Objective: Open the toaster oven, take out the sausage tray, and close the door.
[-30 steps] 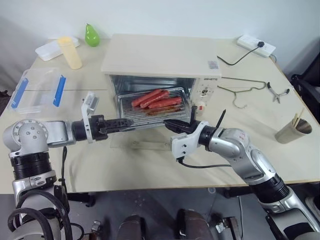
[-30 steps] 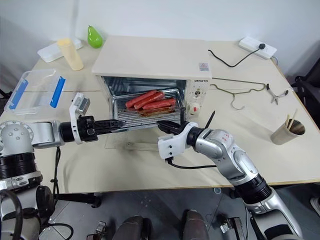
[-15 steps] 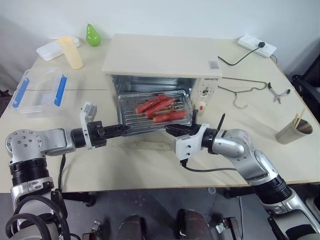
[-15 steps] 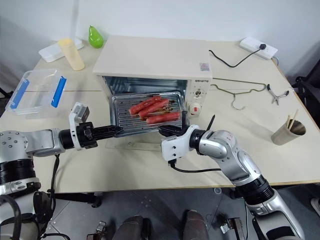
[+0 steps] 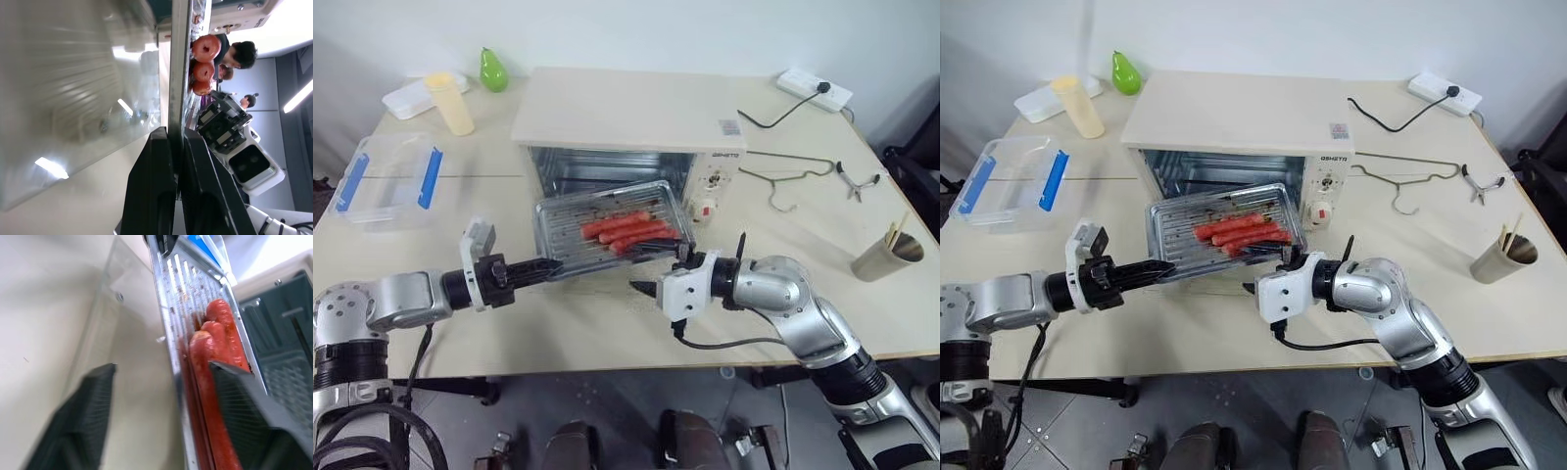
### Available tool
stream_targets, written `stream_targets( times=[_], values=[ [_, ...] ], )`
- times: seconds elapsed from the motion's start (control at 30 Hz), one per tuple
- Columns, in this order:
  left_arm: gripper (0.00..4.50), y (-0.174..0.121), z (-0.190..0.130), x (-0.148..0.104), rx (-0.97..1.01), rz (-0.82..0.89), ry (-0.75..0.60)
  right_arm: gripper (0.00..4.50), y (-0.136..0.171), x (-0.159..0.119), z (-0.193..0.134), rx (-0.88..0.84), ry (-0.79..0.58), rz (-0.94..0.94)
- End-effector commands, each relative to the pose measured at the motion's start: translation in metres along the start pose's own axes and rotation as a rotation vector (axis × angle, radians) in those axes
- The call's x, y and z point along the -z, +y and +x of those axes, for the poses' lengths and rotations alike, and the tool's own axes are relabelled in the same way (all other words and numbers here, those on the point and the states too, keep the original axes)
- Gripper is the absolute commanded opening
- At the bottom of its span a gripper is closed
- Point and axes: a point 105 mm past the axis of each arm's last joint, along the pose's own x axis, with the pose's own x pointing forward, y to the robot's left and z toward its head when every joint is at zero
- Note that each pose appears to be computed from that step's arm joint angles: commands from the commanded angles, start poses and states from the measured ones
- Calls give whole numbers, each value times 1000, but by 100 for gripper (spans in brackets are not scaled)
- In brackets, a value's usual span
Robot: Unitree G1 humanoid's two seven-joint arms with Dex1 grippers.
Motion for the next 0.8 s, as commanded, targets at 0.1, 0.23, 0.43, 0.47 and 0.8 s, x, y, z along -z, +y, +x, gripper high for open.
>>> stream_targets(
  times=[0.1, 0.23, 0.43, 0.47, 0.8],
  values=[
    [0, -15, -11, 1, 81, 35, -30, 447, -5, -20, -16, -10, -110, 85],
    [0, -12, -29, 4, 82, 23, -72, 447, -3, -26, -34, -74, -201, 270],
    [0, -4, -62, 26, 42, -6, -106, 447, -18, -15, -57, -36, -230, 534],
    [0, -2, -69, 30, 33, -13, -127, 447, -18, -11, -61, -31, -227, 573],
    [0, 9, -116, 59, -19, -30, -455, 355, -1, 45, -90, 0, -80, 819]
  ],
)
